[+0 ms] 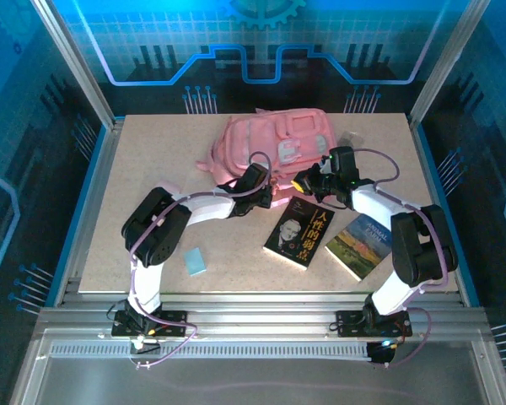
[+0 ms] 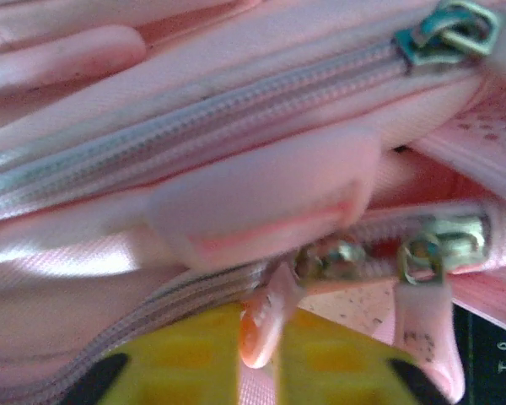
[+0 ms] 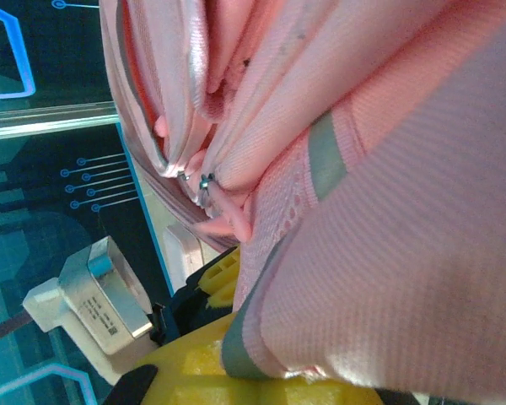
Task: Pack books, pencil case, and school supplies into a backpack
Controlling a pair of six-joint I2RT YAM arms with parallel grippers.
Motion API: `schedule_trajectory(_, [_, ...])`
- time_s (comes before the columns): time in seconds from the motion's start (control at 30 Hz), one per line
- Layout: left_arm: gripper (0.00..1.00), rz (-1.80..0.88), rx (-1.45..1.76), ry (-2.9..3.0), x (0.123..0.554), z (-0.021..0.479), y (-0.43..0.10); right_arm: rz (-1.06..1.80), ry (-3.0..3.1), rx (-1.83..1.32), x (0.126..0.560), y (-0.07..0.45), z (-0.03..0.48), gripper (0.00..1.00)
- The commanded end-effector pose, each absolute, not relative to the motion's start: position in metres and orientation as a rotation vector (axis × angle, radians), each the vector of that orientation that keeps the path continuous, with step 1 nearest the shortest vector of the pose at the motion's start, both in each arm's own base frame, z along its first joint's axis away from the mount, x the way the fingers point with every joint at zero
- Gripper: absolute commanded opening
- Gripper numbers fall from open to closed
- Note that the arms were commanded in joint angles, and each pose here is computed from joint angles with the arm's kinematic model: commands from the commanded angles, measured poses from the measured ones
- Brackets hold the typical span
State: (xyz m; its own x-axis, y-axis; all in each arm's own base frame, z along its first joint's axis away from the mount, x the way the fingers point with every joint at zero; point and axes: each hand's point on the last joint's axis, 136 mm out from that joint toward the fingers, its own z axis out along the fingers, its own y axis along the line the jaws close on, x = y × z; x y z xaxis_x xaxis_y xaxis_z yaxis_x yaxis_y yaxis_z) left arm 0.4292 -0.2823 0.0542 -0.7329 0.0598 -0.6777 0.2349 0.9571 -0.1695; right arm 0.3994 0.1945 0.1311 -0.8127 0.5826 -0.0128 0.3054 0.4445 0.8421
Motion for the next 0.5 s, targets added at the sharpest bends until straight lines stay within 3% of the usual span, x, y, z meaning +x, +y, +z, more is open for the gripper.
schedule_trajectory(0.0, [0.07,-0.136,0.12,2.418,0.444,0.04,-0.24,1.443,2.302,0.622,0.401,0.204,0.181,0.0])
schedule_trajectory(0.1, [0.0,-0.17,0.158,2.408,0.44,0.046,-0.241,1.425,2.303,0.631,0.405,0.198,0.178,0.0])
schedule_trajectory(0.47, [0.0,-0.327,0.173,2.602,0.377,0.039,-0.203,1.285,2.301,0.691,0.427,0.153,0.158,0.0])
